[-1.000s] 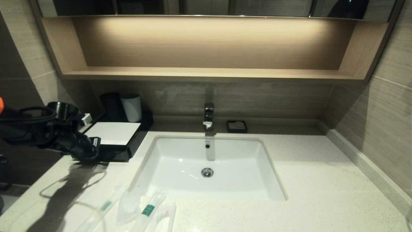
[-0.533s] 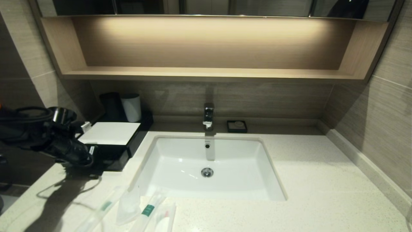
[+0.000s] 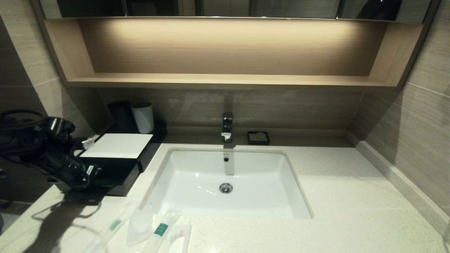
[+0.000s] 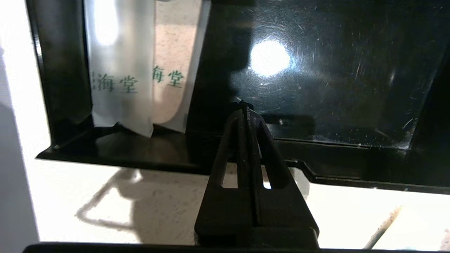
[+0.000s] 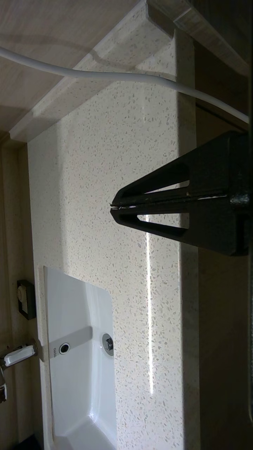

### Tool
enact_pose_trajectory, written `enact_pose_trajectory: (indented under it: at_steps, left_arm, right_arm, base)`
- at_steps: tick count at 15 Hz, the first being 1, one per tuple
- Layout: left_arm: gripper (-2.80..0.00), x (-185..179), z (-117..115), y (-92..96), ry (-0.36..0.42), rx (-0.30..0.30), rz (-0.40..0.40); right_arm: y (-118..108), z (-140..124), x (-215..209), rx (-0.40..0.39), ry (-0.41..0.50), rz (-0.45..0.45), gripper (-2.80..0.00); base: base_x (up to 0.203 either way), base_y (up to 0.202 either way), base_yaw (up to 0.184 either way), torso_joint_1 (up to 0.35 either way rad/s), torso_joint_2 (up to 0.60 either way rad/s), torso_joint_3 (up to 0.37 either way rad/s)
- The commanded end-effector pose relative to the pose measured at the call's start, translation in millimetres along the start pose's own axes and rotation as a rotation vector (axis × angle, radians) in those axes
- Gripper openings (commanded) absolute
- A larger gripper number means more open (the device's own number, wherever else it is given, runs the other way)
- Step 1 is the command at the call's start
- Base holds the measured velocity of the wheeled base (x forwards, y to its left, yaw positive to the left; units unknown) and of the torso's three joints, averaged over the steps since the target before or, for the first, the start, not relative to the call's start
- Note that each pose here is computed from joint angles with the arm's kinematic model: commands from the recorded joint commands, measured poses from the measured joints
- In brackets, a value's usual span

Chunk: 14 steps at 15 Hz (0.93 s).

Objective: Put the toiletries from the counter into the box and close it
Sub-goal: Open the drawer

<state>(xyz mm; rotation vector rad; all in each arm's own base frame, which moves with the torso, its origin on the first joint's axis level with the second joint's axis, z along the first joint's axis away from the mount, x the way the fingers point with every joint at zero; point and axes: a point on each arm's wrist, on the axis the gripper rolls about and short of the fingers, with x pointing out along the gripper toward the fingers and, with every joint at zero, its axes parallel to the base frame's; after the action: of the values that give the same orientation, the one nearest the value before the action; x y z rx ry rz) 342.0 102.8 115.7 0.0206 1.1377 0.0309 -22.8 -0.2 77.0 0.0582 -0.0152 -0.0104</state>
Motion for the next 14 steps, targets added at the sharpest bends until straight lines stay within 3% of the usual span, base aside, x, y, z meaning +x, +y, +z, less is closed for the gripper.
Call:
enact_pose_trajectory:
  at_steps: [1, 6, 14]
  left_arm:
    - [-2.80, -6, -3, 2.3, 0.018, 0.004, 0.014]
    - [-2.80, -13, -16, 0.9, 0.146, 0.054, 0.031]
    - [-2.80, -18, -21, 4.6, 0.185, 0.069, 0.040]
  right_arm:
    - [0, 0, 0, 0.000, 0.001, 0.001, -2.80]
    - [0, 0, 0, 0.000, 0.000, 0.001, -2.80]
    - [0, 0, 0, 0.000, 0.001, 0.000, -2.80]
  base:
    - [0.000, 0.000, 0.000, 0.000, 0.00, 0.000]
    - [0.000, 0.000, 0.000, 0.000, 0.00, 0.000]
    - [0.000, 0.000, 0.000, 0.000, 0.00, 0.000]
